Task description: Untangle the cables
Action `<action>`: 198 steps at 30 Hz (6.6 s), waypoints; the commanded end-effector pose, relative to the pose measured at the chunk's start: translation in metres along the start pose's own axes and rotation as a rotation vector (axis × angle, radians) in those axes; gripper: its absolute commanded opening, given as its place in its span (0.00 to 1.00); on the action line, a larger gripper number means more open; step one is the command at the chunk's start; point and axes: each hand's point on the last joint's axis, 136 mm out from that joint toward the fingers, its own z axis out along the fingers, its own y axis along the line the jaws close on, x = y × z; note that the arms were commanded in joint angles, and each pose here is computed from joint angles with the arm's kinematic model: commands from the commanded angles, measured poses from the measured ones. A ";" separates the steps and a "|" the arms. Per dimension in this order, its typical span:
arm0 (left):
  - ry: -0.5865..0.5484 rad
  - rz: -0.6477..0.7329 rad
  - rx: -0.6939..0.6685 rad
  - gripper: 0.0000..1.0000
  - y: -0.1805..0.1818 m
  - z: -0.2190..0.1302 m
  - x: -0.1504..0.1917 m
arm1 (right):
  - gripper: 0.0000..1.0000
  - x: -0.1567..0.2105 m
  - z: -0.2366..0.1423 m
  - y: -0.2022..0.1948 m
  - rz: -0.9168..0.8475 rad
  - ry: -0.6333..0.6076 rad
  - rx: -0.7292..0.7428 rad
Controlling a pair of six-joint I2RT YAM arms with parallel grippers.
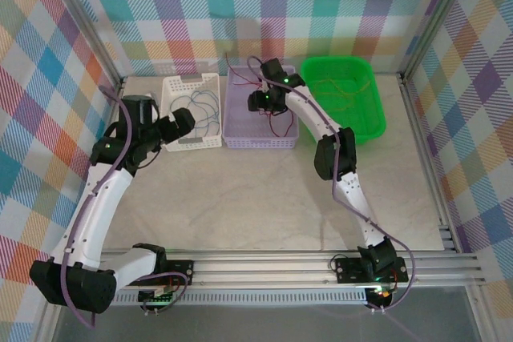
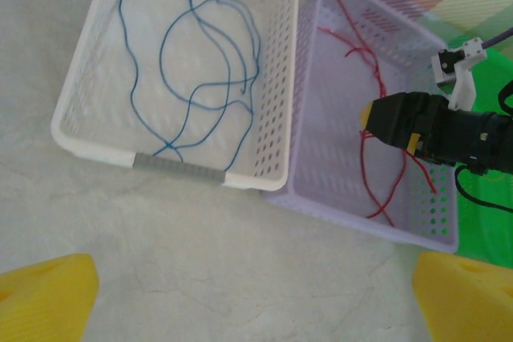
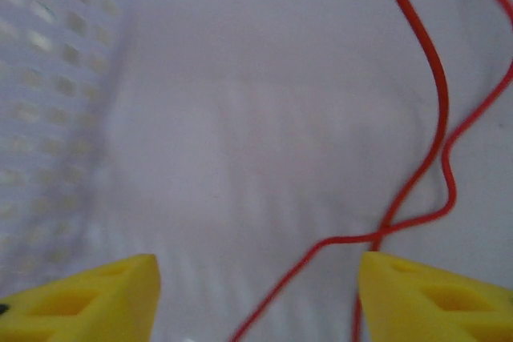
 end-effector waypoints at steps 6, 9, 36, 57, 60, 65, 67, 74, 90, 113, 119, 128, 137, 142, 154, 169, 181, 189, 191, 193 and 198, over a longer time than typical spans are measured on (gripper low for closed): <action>0.026 0.014 0.004 1.00 0.003 0.013 0.011 | 0.25 0.033 -0.006 -0.026 0.032 0.136 0.095; 0.025 0.013 0.011 1.00 0.002 0.012 0.010 | 0.13 0.046 -0.014 -0.026 0.000 0.171 0.121; 0.031 0.016 0.010 1.00 0.005 0.014 0.012 | 0.40 0.037 -0.061 0.017 -0.059 0.067 -0.054; 0.037 0.014 0.031 1.00 0.003 0.014 0.013 | 0.77 -0.044 0.019 -0.015 -0.246 -0.203 0.096; 0.037 0.015 0.036 1.00 0.003 0.014 0.013 | 0.77 -0.040 0.029 -0.024 -0.237 -0.188 0.112; 0.036 0.012 0.041 1.00 0.002 0.014 0.012 | 0.76 -0.039 0.033 -0.041 -0.194 -0.176 0.149; 0.038 0.011 0.045 1.00 0.001 0.014 0.012 | 0.73 -0.037 0.031 -0.042 -0.167 -0.163 0.145; 0.038 0.010 0.044 1.00 0.002 0.014 0.012 | 0.49 -0.006 0.038 -0.042 -0.121 -0.041 0.108; 0.036 0.014 0.028 1.00 0.006 0.014 0.013 | 0.00 0.024 0.028 -0.043 -0.085 0.079 0.098; 0.037 0.014 0.039 1.00 0.004 0.013 0.013 | 0.00 0.058 -0.021 -0.044 -0.040 0.163 0.146; 0.038 0.014 0.041 1.00 0.003 0.014 0.013 | 0.00 0.062 -0.017 -0.049 -0.050 0.190 0.175; 0.042 0.012 0.036 1.00 0.004 0.015 0.014 | 0.42 0.027 -0.061 -0.015 -0.099 0.075 0.102; 0.045 0.019 0.010 1.00 0.009 0.018 0.015 | 0.61 -0.015 -0.144 0.010 -0.152 -0.101 0.086; 0.045 0.021 -0.015 1.00 0.015 0.021 0.017 | 0.74 -0.025 -0.215 0.024 -0.201 -0.277 0.033; 0.023 0.046 -0.100 1.00 0.033 0.038 0.030 | 1.00 0.055 -0.303 -0.056 -0.135 -0.526 0.136; -0.206 0.245 -0.198 1.00 0.059 0.053 0.035 | 1.00 0.149 -0.249 -0.248 0.227 -0.675 0.498; -0.279 0.290 -0.320 1.00 0.088 0.067 0.035 | 1.00 0.145 -0.184 -0.244 0.024 -0.726 0.383; -0.376 0.231 -0.351 1.00 0.123 0.082 0.029 | 1.00 0.153 -0.182 -0.243 0.011 -0.777 0.372; -0.393 0.219 -0.326 1.00 0.130 0.087 0.025 | 1.00 0.154 -0.182 -0.243 0.013 -0.772 0.375; -0.402 0.236 -0.313 1.00 0.134 0.094 0.023 | 1.00 0.155 -0.182 -0.243 0.013 -0.771 0.382; -0.383 0.262 -0.271 1.00 0.138 0.126 0.031 | 1.00 0.155 -0.183 -0.242 0.006 -0.776 0.393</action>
